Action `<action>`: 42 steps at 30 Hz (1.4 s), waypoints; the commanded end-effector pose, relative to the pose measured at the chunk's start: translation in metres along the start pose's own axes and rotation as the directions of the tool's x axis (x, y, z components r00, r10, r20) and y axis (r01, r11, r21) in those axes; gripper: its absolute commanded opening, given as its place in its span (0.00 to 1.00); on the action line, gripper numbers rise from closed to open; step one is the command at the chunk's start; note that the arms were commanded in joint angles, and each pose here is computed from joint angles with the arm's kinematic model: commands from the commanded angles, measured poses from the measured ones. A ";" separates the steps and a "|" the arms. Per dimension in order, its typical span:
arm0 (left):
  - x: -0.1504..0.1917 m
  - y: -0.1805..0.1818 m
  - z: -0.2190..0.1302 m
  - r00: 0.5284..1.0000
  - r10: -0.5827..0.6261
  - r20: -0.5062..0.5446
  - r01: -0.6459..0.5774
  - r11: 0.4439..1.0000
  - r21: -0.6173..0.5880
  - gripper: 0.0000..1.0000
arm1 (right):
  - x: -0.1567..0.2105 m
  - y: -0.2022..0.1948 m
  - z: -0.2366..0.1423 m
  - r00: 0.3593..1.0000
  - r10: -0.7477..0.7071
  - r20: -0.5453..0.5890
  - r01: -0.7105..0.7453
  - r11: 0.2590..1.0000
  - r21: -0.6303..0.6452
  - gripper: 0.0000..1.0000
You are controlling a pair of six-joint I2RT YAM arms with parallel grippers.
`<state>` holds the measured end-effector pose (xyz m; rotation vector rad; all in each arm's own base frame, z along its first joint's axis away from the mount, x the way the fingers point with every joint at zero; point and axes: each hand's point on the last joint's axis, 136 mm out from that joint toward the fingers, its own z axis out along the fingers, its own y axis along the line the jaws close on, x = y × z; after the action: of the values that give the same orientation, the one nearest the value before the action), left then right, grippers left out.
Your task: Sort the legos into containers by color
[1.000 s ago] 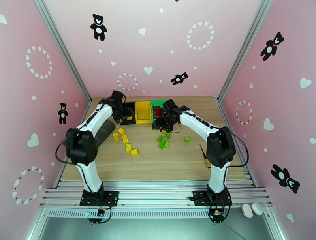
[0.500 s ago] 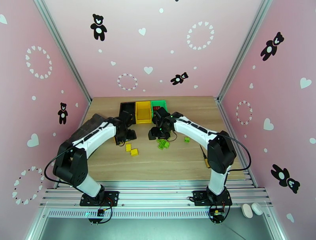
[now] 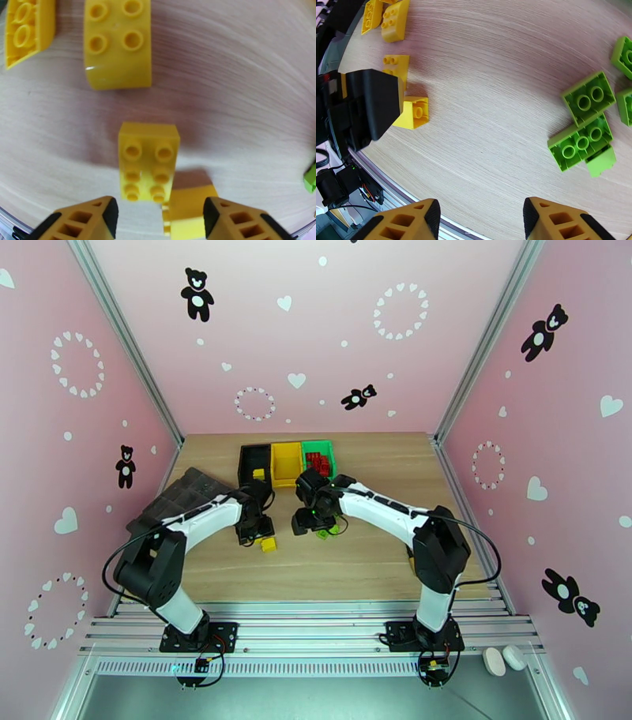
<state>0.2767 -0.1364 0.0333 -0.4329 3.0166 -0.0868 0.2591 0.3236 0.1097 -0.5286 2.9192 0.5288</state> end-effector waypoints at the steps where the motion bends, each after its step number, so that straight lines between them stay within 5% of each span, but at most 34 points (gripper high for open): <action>1: -0.009 -0.001 0.005 0.999 0.035 0.015 -0.035 0.999 -0.024 0.62 | 0.003 0.002 -0.015 1.000 0.003 0.027 -0.003 1.000 -0.003 0.60; 13: -0.016 -0.002 0.018 0.999 0.032 -0.007 -0.032 0.999 -0.037 0.44 | 0.005 0.002 -0.015 1.000 0.002 0.017 -0.002 1.000 -0.005 0.59; 21: -0.019 -0.017 -0.005 0.999 0.034 0.010 -0.035 0.998 0.047 0.30 | -0.002 0.007 -0.016 0.999 -0.008 0.033 0.008 1.000 -0.017 0.61; 30: -0.034 -0.049 -0.050 0.998 0.031 0.051 -0.041 0.976 0.213 0.30 | -0.050 0.009 -0.045 0.982 0.040 0.186 -0.030 0.998 -0.056 0.77; 42: -0.097 -0.050 -0.095 0.991 -0.086 0.103 0.047 0.942 0.332 0.30 | -0.121 0.010 -0.071 0.936 0.087 0.341 -0.061 0.994 -0.087 0.99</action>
<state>0.3644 -0.1554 0.1282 -0.4748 2.8046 -0.4878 0.3535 0.3363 0.2043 -0.2907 2.6147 0.6881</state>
